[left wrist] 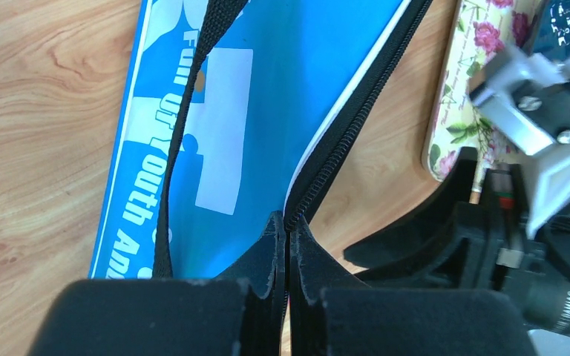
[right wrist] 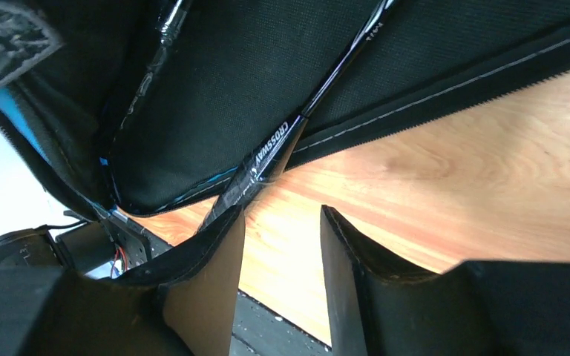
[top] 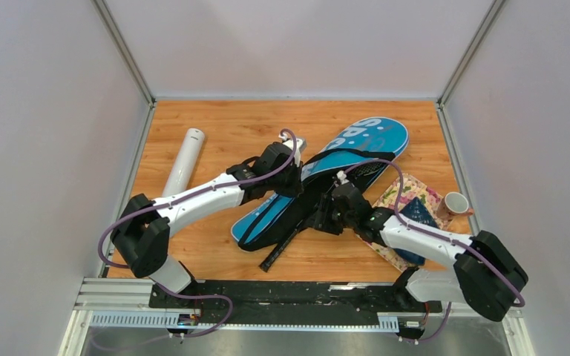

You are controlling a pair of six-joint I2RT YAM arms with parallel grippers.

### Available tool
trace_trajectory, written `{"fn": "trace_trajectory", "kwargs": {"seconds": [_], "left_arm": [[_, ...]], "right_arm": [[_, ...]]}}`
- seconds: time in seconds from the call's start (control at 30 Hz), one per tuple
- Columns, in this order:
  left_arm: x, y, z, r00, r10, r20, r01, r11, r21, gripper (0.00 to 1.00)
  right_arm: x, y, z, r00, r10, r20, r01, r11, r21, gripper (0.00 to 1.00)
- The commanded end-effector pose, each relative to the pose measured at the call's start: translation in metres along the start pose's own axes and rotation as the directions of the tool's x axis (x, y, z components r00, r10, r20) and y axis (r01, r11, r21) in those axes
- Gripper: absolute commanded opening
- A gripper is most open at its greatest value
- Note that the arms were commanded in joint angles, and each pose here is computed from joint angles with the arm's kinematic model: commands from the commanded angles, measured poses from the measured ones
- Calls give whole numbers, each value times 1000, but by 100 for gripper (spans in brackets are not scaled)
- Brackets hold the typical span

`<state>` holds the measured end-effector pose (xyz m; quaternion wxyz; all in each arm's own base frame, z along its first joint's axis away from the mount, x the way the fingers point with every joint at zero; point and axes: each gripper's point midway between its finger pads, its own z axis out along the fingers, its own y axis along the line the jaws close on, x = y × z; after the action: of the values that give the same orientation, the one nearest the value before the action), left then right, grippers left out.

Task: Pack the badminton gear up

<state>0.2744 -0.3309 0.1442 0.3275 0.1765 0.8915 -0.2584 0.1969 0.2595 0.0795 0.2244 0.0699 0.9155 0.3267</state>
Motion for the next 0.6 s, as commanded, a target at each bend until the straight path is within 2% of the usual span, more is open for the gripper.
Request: {"fn": "trace_trajectory", "kwargs": {"seconds": [0.0, 0.13, 0.37, 0.57], "left_arm": [[-24, -23, -18, 995, -44, 90, 35, 994, 102, 0], [-13, -27, -17, 994, -88, 66, 79, 987, 137, 0], [-4, -27, -18, 994, -98, 46, 90, 985, 150, 0], [1, -31, -20, 994, -105, 41, 97, 981, 167, 0]], "right_arm": [[-15, 36, 14, 998, 34, 53, -25, 986, -167, 45], [-6, 24, 31, 996, 85, 11, -83, 984, -160, 45], [-10, 16, 39, 995, 94, 44, -86, 986, -143, 44], [-2, 11, 50, 989, 147, 12, -144, 980, -140, 43]]}}
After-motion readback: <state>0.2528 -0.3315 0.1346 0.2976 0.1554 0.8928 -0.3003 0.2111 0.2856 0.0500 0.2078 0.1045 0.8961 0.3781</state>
